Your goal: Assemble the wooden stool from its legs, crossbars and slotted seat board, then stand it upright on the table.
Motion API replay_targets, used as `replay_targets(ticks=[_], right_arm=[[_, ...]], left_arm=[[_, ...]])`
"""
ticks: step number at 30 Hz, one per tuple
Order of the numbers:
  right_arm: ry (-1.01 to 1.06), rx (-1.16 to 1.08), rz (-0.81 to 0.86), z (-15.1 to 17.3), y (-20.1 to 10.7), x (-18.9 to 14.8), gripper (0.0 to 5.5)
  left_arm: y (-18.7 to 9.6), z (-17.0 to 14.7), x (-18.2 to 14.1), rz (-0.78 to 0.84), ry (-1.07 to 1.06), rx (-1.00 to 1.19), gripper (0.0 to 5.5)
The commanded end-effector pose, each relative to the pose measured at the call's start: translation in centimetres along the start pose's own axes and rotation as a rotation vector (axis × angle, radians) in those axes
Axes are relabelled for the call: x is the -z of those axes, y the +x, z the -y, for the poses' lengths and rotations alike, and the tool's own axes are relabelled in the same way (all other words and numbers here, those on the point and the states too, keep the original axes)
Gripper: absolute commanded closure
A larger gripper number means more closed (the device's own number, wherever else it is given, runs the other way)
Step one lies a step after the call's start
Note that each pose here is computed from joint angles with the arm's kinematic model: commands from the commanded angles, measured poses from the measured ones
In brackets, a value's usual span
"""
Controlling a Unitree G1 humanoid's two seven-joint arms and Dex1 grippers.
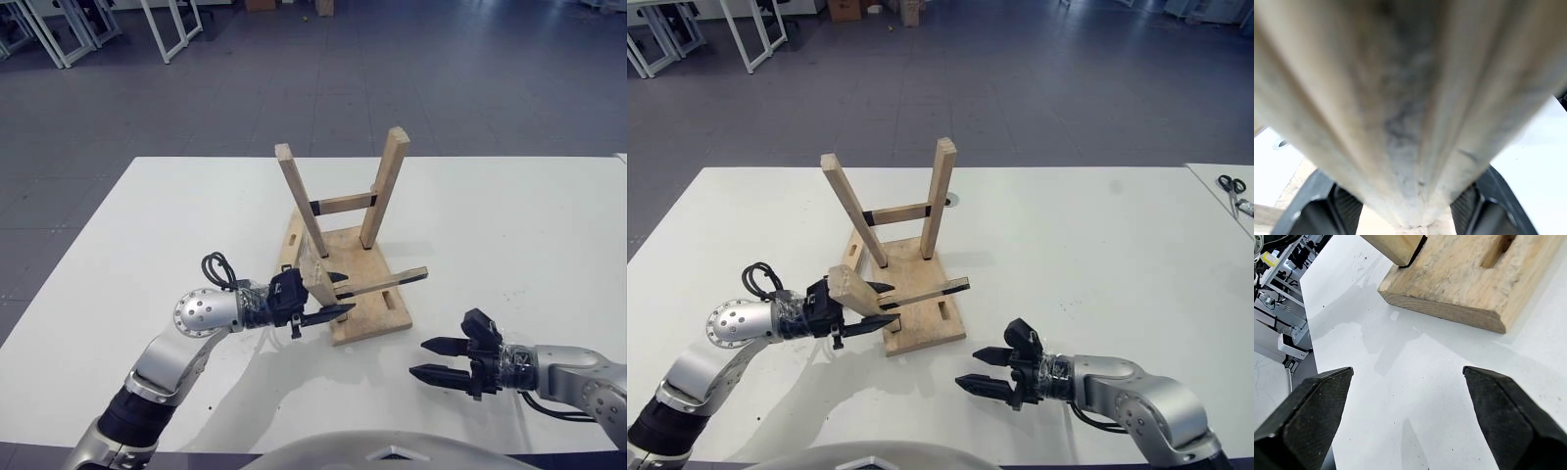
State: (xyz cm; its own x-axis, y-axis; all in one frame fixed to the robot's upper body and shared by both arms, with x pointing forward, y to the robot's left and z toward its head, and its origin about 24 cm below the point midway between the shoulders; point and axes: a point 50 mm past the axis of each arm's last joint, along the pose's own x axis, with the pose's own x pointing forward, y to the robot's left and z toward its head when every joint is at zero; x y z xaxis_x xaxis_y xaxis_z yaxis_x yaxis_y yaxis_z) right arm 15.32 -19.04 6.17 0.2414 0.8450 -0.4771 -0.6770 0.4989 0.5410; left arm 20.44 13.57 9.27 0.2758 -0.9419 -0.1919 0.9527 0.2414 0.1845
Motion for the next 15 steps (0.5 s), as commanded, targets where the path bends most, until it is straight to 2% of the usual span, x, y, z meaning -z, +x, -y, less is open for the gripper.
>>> replay_targets(ticks=[1, 4, 9, 15], right_arm=[[-0.029, 0.034, 0.032, 0.2, 0.7, -1.0, 1.36], [-0.030, 0.040, 0.055, 0.2, 0.9, -1.5, 1.36], [-0.051, 0.075, 0.035, 0.5, 1.6, -1.4, 1.36], [-0.060, 0.083, 0.040, 0.4, 2.3, -1.5, 1.36]], left_arm=[[-2.4, 3.3, 9.3, -0.516, -0.231, 0.166, 3.46], [-2.8, 2.3, 9.6, -0.535, -0.164, 0.188, 3.46], [-3.0, -1.4, 7.2, -0.474, -0.056, 0.173, 3.46], [-2.0, -2.5, 5.7, -0.423, -0.015, 0.168, 3.46]])
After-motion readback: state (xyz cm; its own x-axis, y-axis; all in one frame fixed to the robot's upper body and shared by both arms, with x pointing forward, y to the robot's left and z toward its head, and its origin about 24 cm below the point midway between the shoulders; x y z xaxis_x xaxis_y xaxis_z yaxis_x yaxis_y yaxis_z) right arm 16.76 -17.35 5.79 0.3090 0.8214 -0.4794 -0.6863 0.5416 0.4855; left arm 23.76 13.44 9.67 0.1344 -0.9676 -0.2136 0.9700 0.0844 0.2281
